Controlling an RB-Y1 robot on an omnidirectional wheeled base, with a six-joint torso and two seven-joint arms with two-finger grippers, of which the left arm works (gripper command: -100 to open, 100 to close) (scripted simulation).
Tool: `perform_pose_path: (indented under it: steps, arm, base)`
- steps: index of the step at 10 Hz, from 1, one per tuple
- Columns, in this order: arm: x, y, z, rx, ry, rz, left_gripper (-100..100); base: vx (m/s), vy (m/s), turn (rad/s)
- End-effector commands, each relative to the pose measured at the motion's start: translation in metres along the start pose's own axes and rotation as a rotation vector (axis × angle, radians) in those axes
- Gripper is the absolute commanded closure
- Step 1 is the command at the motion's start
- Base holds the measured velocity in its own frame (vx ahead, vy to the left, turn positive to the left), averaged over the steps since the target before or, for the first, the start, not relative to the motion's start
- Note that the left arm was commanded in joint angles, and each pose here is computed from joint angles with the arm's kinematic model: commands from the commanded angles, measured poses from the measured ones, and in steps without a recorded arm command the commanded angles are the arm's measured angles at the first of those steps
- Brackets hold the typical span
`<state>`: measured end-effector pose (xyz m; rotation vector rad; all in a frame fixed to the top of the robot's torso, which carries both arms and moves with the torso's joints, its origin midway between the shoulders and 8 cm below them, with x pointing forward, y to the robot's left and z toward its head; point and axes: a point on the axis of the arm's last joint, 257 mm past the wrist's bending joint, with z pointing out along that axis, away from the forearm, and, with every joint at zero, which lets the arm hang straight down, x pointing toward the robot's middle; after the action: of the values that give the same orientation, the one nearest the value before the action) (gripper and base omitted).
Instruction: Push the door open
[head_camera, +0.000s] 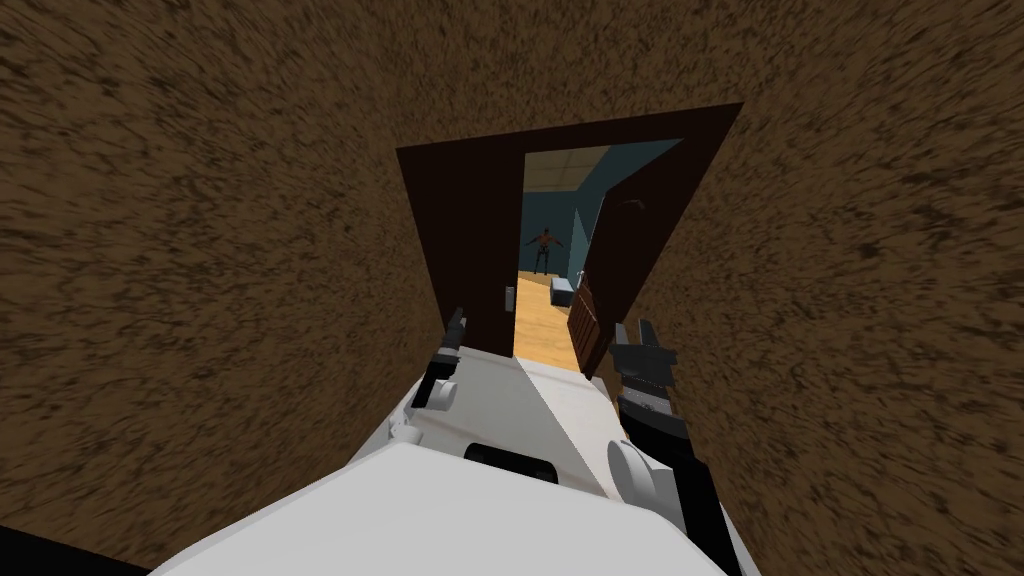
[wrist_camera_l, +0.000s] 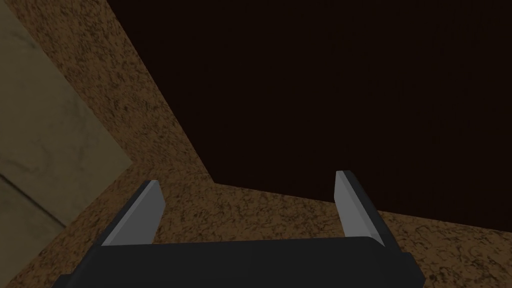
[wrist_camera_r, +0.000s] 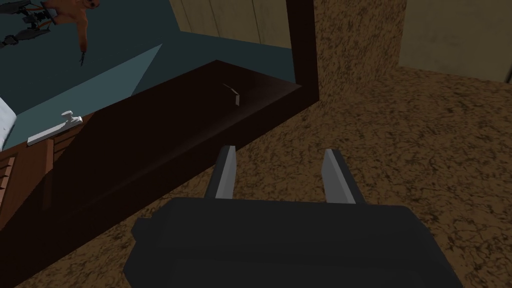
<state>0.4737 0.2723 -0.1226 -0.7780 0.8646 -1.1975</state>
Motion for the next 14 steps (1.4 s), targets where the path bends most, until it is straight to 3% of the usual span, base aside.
perform_pose_path:
  steps: [1,2,4,5,8,10,11,12,14]
  arm:
    - [0.004,0.012,0.006,-0.017,0.008,-0.008,-100]
    - [0.005,0.016,0.0044,-0.026,0.009,-0.008,-100]
    - [0.012,0.031,0.0122,-0.051,0.02,-0.019,-100]
    - [0.013,0.036,0.0104,-0.061,0.022,-0.019,-100]
    - [0.026,0.063,0.0189,-0.113,0.039,-0.037,-100]
    - [0.031,0.073,0.0214,-0.131,0.045,-0.043,-100]
    - [0.035,0.076,0.0268,-0.135,0.049,-0.05,-100]
    - [0.035,0.081,0.0238,-0.149,0.051,-0.049,-100]
    - [0.045,0.094,0.0307,-0.174,0.061,-0.063,-100]
  base:
    - [0.076,0.004,-0.002]
    - [0.061,0.006,-0.001]
    - [0.064,0.006,0.001]
    - [0.058,0.01,-0.001]
    - [0.084,0.013,0.0]
    - [0.059,0.001,0.0]
    - [0.065,-0.001,0.001]
    - [0.055,0.003,-0.002]
    - [0.065,0.005,0.001]
